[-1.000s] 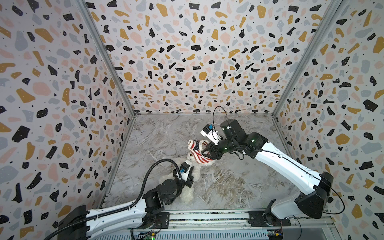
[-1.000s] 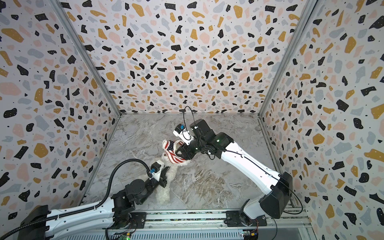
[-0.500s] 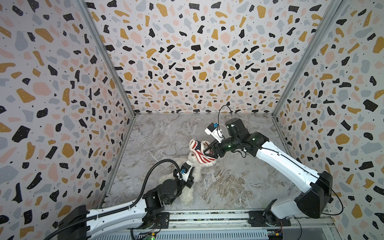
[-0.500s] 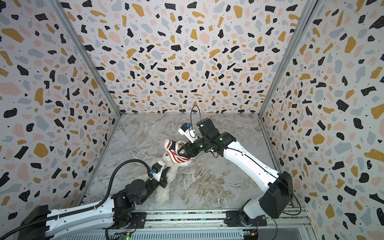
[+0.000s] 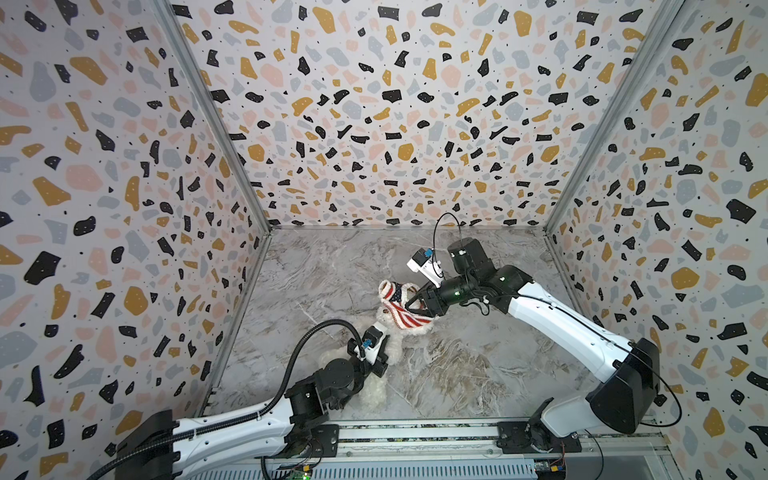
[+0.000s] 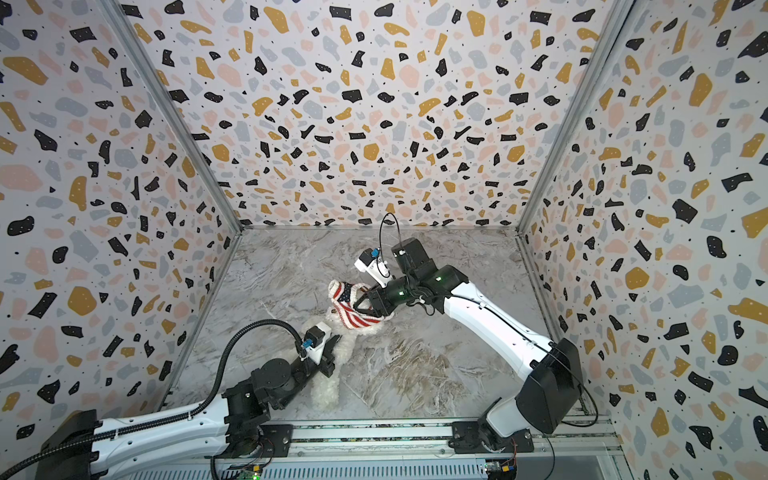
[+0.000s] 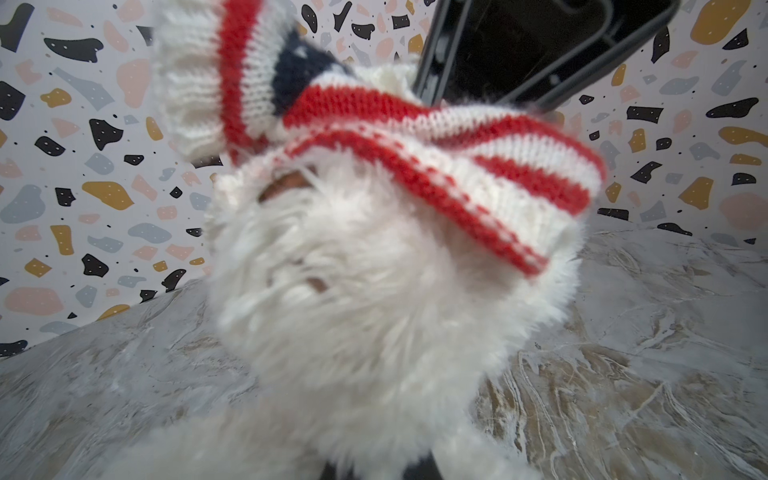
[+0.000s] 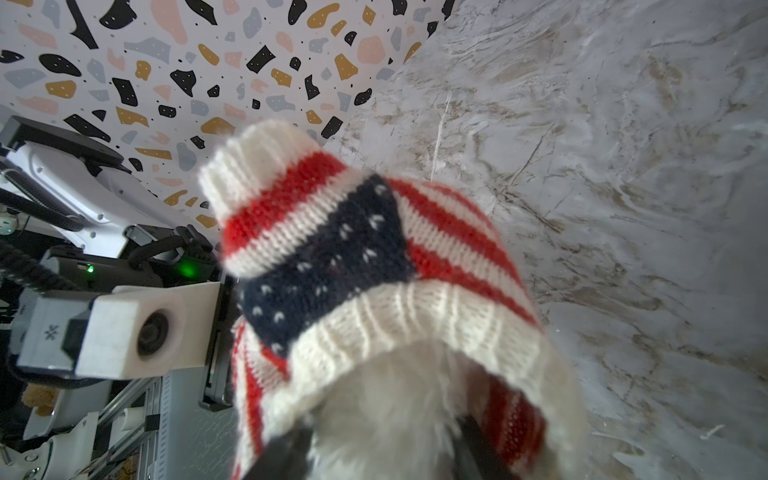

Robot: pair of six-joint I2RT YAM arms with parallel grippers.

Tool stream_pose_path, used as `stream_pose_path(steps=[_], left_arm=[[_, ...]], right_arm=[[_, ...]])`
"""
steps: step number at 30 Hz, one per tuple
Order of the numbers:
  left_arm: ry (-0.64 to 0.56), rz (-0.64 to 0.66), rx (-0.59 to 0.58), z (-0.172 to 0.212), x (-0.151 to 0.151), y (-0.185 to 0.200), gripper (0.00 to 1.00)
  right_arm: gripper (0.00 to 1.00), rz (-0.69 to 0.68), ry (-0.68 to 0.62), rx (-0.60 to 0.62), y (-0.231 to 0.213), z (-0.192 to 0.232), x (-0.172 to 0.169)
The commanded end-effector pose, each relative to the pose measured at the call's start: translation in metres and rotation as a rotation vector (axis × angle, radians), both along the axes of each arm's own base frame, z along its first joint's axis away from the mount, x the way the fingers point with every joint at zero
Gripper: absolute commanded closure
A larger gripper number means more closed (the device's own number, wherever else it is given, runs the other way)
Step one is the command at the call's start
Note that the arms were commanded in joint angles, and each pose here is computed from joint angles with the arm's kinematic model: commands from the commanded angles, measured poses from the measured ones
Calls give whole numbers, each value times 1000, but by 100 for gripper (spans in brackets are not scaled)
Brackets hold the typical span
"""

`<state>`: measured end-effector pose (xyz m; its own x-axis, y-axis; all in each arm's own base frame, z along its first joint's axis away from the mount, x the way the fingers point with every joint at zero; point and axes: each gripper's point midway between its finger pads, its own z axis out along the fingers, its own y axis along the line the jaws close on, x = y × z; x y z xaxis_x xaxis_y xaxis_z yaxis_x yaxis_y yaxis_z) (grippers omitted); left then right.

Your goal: Dress the teddy bear

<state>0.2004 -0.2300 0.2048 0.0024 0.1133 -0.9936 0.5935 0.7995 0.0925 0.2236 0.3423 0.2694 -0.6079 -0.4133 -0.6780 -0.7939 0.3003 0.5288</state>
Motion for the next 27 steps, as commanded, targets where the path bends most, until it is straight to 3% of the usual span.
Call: stream_pose_path(steps=[1,10,11,15,17,20,24,27], left_arm=[[-64,-16,-111,36,-2,-3,100],[-8,50,-104,20,7,1,100],[6,53,-101,17,8,-1,94],[80,11,-132,13,6,-13,45],[126,-20,-160,13,3,-20,30],[201,-71,-199,16,-3,-29,17],[308,-115,-306,32,-9,-34,16],[386,-180,-443,50,-17,-38,28]], right_arm=[[66,32,14,26,1,5,-11],[99,19,-60,70,-6,23,-17],[100,4,-77,72,-8,24,-16],[100,-124,-216,73,-24,33,-2],[100,-189,-297,92,-34,39,3],[100,-265,-411,128,-48,49,8],[100,-314,-529,154,-58,55,10],[100,-323,-603,150,-59,53,8]])
